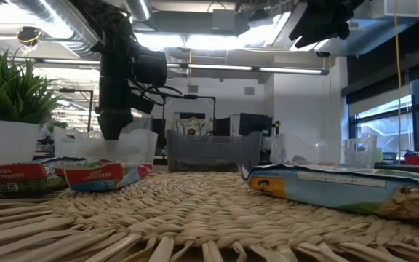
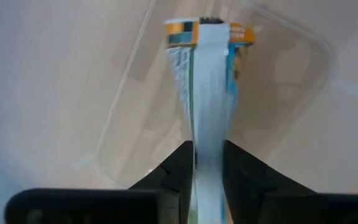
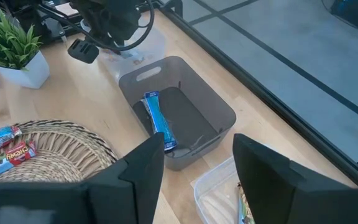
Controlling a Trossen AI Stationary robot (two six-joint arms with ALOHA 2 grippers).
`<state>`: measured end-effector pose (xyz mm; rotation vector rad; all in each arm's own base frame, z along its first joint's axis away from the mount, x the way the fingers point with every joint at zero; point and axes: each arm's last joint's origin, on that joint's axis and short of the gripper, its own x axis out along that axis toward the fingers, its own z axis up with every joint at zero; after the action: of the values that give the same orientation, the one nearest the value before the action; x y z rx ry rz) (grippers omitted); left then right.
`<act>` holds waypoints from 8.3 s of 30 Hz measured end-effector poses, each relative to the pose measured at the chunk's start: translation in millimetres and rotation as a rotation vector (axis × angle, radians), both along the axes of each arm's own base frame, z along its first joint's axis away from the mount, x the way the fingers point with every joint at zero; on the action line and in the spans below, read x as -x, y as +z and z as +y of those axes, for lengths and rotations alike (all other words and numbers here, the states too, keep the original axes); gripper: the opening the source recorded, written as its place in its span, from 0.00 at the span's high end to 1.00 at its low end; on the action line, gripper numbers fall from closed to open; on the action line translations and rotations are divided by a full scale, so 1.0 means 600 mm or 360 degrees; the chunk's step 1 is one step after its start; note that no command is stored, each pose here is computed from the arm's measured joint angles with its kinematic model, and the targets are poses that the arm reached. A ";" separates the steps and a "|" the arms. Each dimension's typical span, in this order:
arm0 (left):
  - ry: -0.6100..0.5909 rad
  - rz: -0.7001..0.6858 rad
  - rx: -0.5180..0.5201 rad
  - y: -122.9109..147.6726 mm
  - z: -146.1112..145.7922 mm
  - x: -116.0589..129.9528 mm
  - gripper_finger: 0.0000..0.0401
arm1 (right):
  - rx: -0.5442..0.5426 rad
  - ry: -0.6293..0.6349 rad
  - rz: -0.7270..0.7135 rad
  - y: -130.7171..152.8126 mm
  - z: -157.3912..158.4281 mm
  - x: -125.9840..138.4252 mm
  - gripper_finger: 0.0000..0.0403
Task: Pick and place Granola Bars by type
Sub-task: Put the yellow granola bar into the left transparent bin, then put the blue granola bar into the black bin, then put the red granola bar into the right transparent bin
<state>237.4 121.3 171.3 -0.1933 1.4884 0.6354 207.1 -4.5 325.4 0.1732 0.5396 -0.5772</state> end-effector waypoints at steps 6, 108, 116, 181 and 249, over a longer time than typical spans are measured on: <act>0.0019 0.0005 -0.0008 0.000 0.000 0.001 0.73 | -0.0003 -0.0002 -0.0002 0.000 0.000 0.000 0.52; 0.1049 -0.0290 0.0031 -0.056 -0.551 0.139 0.42 | -0.0059 0.0077 0.0015 -0.002 0.003 0.000 0.52; 0.1105 -0.0307 0.0045 -0.057 -0.552 0.138 0.49 | -0.0055 0.0080 0.0017 -0.002 0.003 0.000 0.52; -0.0375 -0.1550 -0.0435 0.230 -0.065 -0.089 0.82 | -0.0249 0.0055 -0.0166 0.006 0.005 -0.007 0.52; -0.0528 -0.1102 -0.0300 0.008 0.023 -0.193 0.57 | -0.1437 -0.0853 0.1078 -0.197 0.304 0.026 0.52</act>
<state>353.0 134.8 176.0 -0.0102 0.7624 0.3768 191.2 177.6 207.1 1.0242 1.4207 -0.8833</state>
